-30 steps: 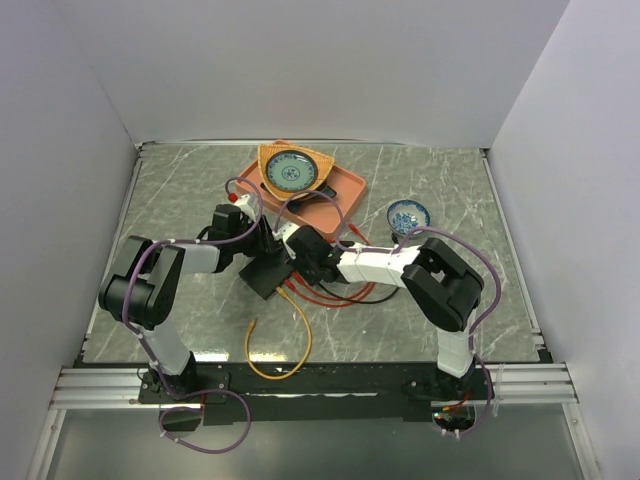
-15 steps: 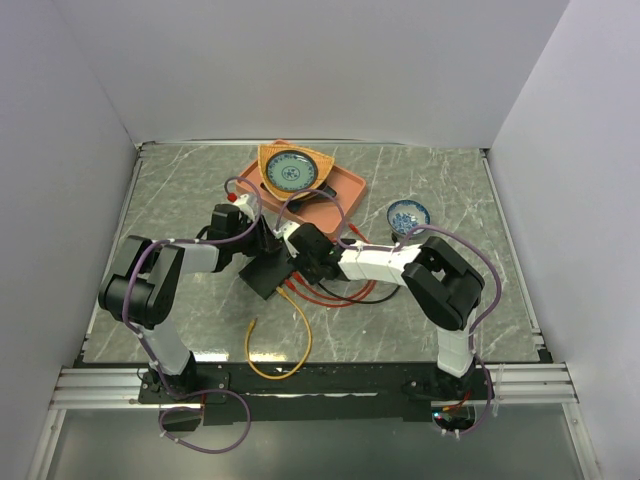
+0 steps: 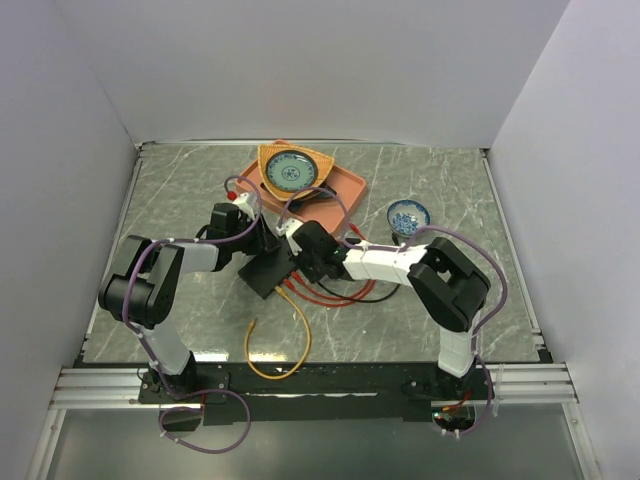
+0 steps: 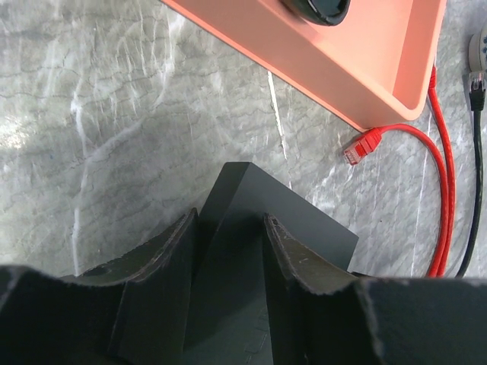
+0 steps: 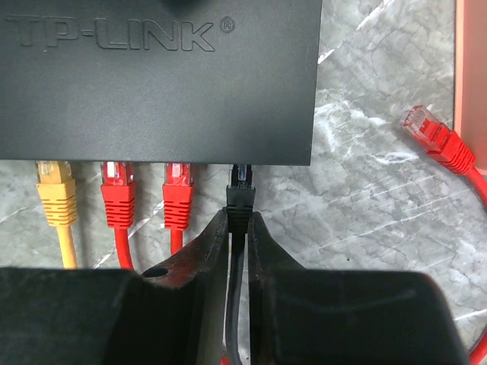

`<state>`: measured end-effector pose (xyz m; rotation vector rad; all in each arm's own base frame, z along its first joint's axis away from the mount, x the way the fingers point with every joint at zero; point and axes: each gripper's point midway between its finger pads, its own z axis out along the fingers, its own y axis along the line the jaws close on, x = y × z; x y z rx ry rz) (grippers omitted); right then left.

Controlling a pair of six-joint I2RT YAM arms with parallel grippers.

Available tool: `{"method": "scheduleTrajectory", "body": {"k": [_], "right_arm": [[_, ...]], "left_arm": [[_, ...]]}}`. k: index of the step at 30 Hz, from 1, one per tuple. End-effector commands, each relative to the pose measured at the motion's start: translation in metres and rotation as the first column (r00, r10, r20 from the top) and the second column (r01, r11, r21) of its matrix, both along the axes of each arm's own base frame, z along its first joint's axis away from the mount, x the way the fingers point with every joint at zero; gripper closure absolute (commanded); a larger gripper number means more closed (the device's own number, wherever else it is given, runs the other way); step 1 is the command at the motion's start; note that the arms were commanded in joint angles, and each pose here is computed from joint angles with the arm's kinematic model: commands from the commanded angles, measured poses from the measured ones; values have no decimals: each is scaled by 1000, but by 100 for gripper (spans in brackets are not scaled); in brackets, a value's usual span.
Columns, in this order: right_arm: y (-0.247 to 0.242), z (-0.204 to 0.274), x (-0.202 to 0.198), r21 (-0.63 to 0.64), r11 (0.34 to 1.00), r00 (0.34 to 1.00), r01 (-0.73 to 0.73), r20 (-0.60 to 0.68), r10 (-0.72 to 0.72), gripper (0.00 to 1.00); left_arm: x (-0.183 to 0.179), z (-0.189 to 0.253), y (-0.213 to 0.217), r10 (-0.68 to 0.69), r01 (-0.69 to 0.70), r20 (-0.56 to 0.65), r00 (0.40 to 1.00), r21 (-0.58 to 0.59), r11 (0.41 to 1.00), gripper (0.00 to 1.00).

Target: Insert the plug into the switch port

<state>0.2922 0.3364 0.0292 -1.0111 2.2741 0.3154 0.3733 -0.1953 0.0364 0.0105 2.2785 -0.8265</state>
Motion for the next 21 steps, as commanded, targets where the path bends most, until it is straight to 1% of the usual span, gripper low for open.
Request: {"method": "scheduleTrajectory", "body": {"k": [1,4,8,9,11,12,18,21], "right_arm": [[78,153,41,453,879,945,-145,327,-13,100],[82,155,46,455,878,946,-145,323,-11,100],[87,145,51,441,887,950,-139,312,-6,100],[88,137,51,451,885,959,-118,284,-17,100],[90,134,53,459,882,958,-111,285,-27,100],[89,127,54,459,883,961,-97,274,-37,100],[88,123,62,487,872,958,-43,269,-103,100],[85,128,71,506,863,952,-8,269,-149,100]], "left_arm": [[-41,-16,-28,-154,146,-132,979,-68,987,69],[-42,-15,-29,-162,153,-134,978,-76,985,69],[-44,-15,-30,-177,167,-132,975,-81,983,70],[-45,-16,-30,-177,167,-135,975,-81,983,70],[-45,-16,-30,-185,176,-133,974,-76,981,70],[-46,-17,-30,-188,178,-137,973,-77,981,72],[-51,-22,-31,-212,201,-149,966,-81,976,79],[-54,-24,-31,-225,215,-153,962,-79,973,80]]}}
